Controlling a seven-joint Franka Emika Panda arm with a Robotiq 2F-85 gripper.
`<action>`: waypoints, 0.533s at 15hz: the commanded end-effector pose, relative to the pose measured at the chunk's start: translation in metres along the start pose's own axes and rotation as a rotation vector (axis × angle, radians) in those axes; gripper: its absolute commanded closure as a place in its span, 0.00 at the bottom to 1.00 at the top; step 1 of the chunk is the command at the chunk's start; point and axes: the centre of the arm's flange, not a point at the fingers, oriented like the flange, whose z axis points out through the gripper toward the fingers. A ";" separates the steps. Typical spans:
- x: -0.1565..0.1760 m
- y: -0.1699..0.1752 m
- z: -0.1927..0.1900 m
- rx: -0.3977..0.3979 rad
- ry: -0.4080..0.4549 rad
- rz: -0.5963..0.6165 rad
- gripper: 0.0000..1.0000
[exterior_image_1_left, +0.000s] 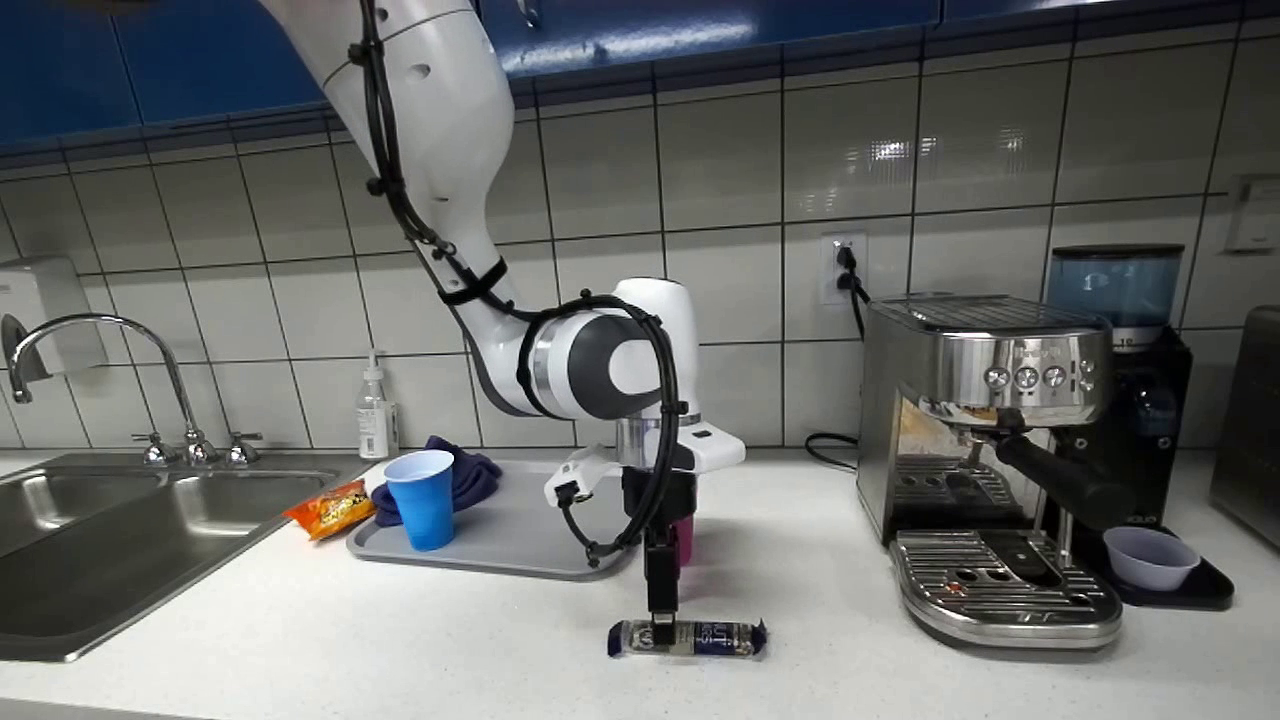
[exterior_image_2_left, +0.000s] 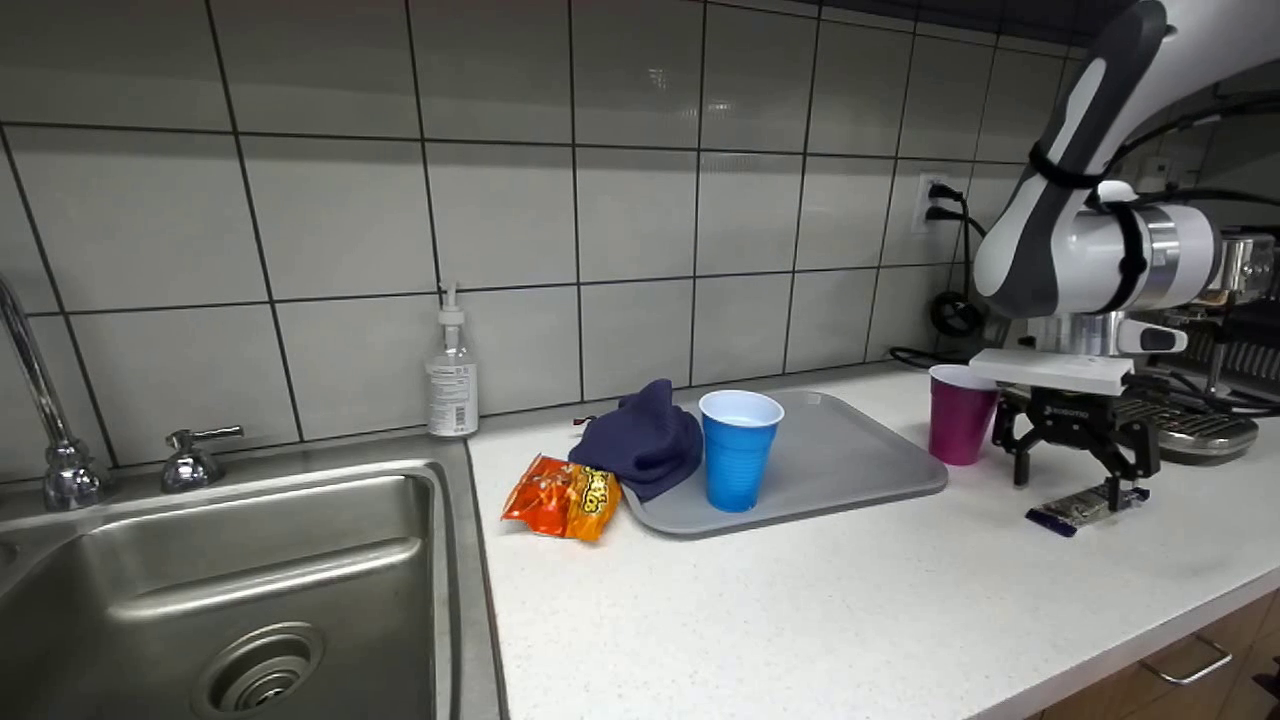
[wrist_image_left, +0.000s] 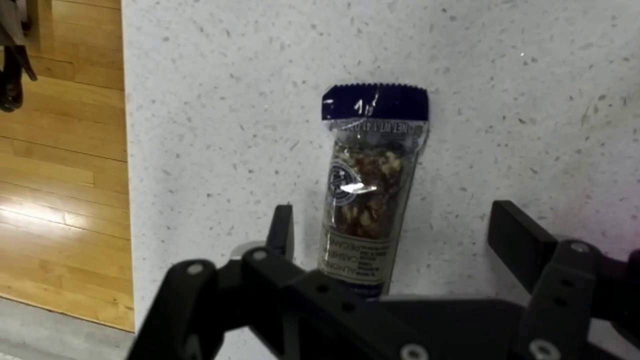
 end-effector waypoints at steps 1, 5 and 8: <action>0.010 0.001 -0.001 -0.004 -0.016 0.040 0.00; 0.013 0.011 -0.002 0.007 0.002 0.049 0.00; 0.016 0.016 -0.002 0.006 0.004 0.057 0.00</action>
